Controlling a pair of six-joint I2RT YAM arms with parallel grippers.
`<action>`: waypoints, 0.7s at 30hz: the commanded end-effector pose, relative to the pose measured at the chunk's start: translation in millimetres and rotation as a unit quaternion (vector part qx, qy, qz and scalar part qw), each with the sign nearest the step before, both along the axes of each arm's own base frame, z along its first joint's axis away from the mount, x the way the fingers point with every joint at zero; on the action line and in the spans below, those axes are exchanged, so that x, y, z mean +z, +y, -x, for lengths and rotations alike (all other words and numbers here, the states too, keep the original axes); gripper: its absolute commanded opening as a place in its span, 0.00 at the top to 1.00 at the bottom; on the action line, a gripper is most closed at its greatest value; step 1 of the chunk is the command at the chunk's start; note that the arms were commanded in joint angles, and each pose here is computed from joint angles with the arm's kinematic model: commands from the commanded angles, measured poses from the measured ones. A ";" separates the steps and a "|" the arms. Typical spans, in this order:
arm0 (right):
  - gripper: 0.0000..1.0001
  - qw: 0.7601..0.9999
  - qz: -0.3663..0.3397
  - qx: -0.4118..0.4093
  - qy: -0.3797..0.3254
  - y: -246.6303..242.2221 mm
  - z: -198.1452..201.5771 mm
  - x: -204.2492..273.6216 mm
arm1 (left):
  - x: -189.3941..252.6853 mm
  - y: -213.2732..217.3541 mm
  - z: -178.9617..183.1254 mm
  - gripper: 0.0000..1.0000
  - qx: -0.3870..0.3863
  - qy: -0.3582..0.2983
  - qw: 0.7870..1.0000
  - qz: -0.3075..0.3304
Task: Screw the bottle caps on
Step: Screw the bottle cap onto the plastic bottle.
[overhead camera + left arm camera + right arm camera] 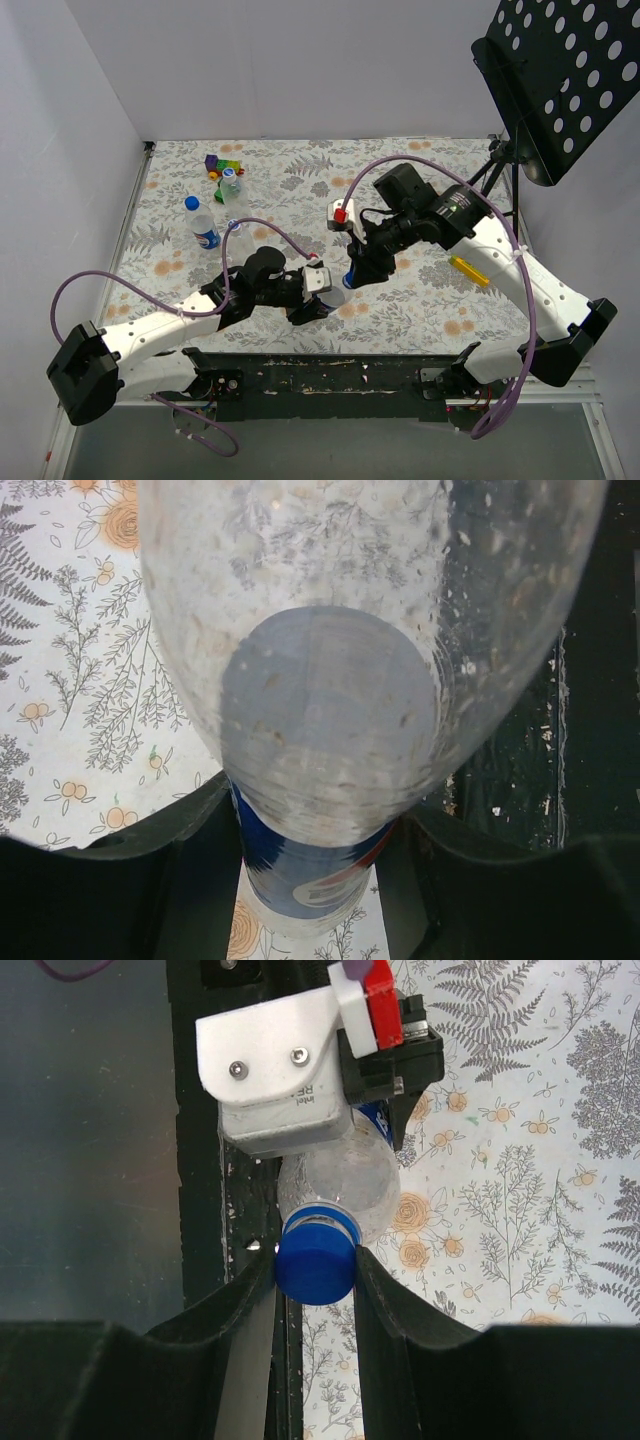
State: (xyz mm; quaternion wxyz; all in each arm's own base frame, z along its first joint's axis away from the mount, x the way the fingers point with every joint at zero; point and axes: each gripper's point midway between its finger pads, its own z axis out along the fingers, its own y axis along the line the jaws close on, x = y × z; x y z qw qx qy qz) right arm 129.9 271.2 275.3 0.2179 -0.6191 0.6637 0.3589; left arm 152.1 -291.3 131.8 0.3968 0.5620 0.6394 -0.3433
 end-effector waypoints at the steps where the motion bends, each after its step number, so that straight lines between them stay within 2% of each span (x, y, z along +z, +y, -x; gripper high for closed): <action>1: 0.92 0.999 0.006 0.039 0.022 -1.1 21.1 -2.8 | 36.4 -17.9 -6.4 0.62 -0.010 -0.016 0.999 0.047; 9: 0.92 0.999 0.022 0.041 0.023 -1.0 22.2 -7.4 | 29.5 -16.6 -8.6 0.66 -0.008 -0.011 1.000 0.026; 21: 0.93 0.996 0.091 -0.014 -0.002 -7.8 2.4 -29.7 | 53.7 -6.8 -11.4 0.65 0.014 -0.050 0.997 0.051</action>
